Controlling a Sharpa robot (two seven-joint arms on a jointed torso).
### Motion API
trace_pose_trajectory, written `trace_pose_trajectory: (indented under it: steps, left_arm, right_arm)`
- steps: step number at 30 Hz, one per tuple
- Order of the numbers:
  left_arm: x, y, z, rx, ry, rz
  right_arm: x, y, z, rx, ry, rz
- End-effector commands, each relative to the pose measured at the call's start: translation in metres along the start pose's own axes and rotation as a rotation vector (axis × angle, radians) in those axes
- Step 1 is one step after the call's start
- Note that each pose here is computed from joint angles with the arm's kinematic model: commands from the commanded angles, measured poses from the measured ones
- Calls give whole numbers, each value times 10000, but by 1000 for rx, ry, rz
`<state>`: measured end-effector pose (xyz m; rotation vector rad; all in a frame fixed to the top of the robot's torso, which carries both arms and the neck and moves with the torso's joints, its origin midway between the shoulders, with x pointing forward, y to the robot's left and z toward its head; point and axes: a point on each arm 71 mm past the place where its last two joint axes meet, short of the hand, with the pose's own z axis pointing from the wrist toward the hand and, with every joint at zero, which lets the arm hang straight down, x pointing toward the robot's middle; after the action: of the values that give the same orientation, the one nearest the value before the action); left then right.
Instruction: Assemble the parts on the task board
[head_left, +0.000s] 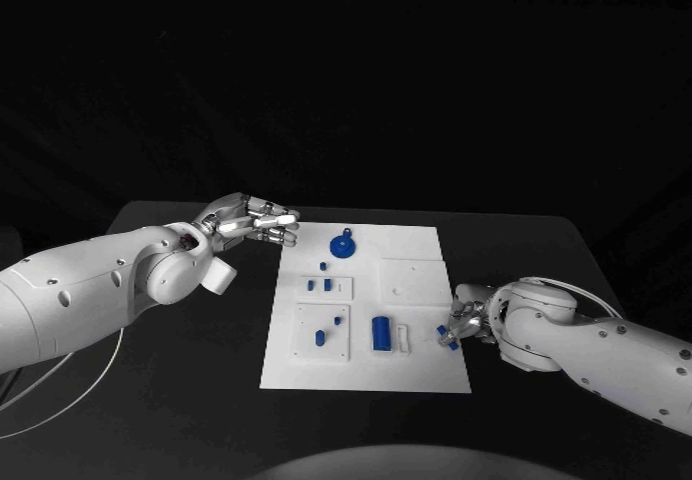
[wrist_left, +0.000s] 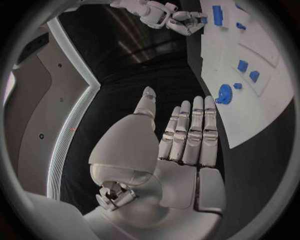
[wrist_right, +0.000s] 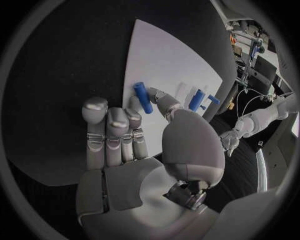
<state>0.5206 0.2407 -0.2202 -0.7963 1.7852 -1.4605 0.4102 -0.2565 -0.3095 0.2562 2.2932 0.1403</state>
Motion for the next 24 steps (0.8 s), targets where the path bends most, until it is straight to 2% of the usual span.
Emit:
trace_pose_trajectory:
  steps: [1,10,20,24]
  left_arm:
    - [28,1,-1,-3,28,-5]
    - [25,10,-5,-11,34,-5]
    - [31,21,1,-23,41,-4]
    - [34,24,2,-26,44,-3]
  right_arm:
    - [189,-112,38,71,49,32]
    - [203,-73,-28,37,83,193]
    - [166,60,-160,-20,79,325]
    - [163,132,-209,-42,105,374]
